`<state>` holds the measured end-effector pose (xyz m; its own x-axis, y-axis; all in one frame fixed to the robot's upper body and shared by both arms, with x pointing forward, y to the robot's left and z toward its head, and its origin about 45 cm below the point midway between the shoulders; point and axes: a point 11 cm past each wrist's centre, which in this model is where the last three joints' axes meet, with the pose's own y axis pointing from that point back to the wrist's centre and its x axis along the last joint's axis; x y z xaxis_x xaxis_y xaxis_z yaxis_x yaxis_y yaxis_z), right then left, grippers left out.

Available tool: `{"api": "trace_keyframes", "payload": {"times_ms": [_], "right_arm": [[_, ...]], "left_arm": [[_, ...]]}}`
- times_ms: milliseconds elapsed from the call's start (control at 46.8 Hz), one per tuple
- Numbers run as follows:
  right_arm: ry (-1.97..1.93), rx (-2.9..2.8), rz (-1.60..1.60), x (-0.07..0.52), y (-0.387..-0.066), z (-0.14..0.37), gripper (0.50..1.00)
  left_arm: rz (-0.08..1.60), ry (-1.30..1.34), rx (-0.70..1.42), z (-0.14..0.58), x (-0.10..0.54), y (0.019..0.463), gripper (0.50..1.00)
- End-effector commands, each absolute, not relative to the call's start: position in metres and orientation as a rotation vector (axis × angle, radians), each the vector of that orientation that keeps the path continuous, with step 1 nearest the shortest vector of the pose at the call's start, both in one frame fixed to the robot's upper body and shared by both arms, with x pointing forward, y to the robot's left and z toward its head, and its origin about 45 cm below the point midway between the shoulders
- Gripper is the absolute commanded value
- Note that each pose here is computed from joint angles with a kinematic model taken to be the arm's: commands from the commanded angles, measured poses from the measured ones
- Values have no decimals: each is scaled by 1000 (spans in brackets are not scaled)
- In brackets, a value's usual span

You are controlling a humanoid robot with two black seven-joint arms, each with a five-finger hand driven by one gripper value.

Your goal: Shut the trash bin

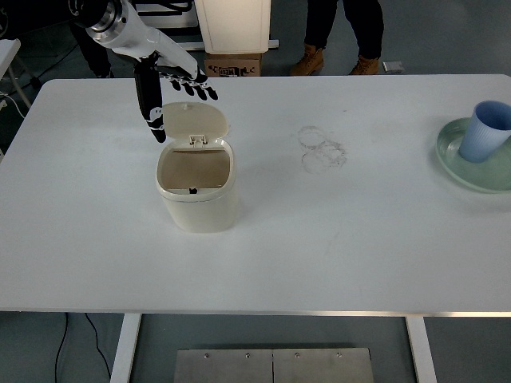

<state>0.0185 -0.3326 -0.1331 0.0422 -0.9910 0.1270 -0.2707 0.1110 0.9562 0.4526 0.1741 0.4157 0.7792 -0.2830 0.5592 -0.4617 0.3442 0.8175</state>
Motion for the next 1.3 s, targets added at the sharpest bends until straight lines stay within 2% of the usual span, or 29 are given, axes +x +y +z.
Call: {"api": "trace_keyframes", "payload": {"times_ms": [0, 1282], "right_arm": [[-1413, 1338, -935, 18, -333, -133, 991], [-1413, 1338, -935, 18, -333, -133, 991]], "left_arm": [[119, -708, 1245, 413, 450, 173, 1000], [41, -697, 1251, 396, 439, 156, 1000]]}}
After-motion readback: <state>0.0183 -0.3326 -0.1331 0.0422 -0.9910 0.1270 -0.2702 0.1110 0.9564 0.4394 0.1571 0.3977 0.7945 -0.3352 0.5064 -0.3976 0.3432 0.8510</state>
